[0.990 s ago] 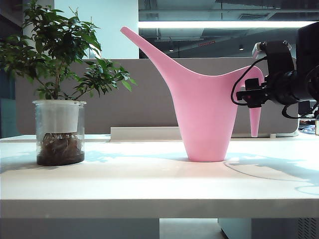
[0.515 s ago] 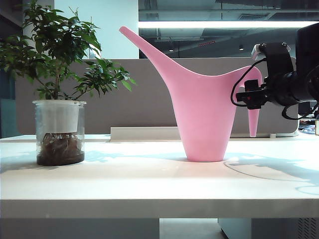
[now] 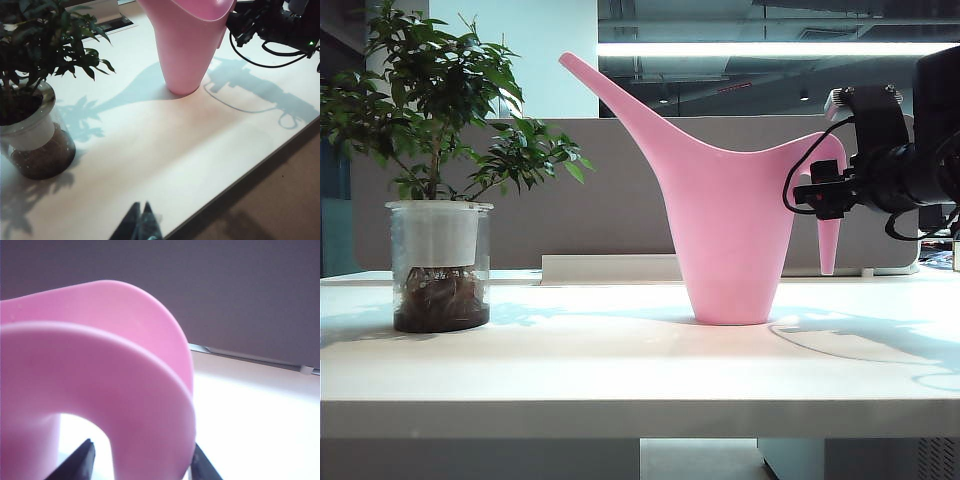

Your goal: Pick up the watering can from the table, water the potted plant, and put the can back.

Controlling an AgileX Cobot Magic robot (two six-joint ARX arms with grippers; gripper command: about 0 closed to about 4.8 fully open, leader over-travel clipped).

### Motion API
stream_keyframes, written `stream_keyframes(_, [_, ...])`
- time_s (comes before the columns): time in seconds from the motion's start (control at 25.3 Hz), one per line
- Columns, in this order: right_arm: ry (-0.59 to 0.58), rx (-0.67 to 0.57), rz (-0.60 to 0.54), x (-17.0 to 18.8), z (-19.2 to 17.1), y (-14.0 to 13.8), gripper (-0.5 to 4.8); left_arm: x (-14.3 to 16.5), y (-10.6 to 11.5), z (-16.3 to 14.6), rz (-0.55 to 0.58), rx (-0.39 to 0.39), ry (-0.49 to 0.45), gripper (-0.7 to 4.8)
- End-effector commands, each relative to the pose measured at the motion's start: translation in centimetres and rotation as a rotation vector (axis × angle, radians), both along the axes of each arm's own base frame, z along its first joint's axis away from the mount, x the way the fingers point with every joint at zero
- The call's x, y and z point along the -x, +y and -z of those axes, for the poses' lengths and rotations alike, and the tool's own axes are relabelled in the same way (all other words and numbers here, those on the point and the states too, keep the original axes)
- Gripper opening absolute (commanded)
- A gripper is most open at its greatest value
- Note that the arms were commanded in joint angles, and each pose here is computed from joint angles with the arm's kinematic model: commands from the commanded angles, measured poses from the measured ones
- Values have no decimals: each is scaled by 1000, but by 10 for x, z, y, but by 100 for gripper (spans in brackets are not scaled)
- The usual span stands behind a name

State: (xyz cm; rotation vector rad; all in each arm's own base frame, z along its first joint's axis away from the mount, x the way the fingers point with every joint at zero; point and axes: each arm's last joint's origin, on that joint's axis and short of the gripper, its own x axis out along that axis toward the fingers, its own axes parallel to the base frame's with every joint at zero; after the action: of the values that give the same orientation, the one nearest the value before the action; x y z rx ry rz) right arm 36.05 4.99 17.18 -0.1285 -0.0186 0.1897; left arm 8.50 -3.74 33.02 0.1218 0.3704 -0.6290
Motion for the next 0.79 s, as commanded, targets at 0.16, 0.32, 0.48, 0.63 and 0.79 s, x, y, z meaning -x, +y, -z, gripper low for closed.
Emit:
stream_keyframes(0.16, [-11,2,-7,-3,-2,-1,252,0,0,-2,5,3,-13,3])
stream_keyframes(0.32, [-15,2,-1,-7,-2,-3,252,0,0,-2,4,2,-12,3])
stream_keyframes(0.48, [-16,2,-1,-7,-2,-3,252,0,0,-2,5,2,-12,3])
stream_keyframes(0.63, [-22,1,-1,-8,-4,-3,166,0,0,-2,5,3,-13,3])
stream_keyframes(0.79, [-26,1,-11,-9,-5,-3,137,0,0,-2,5,2,-12,3])
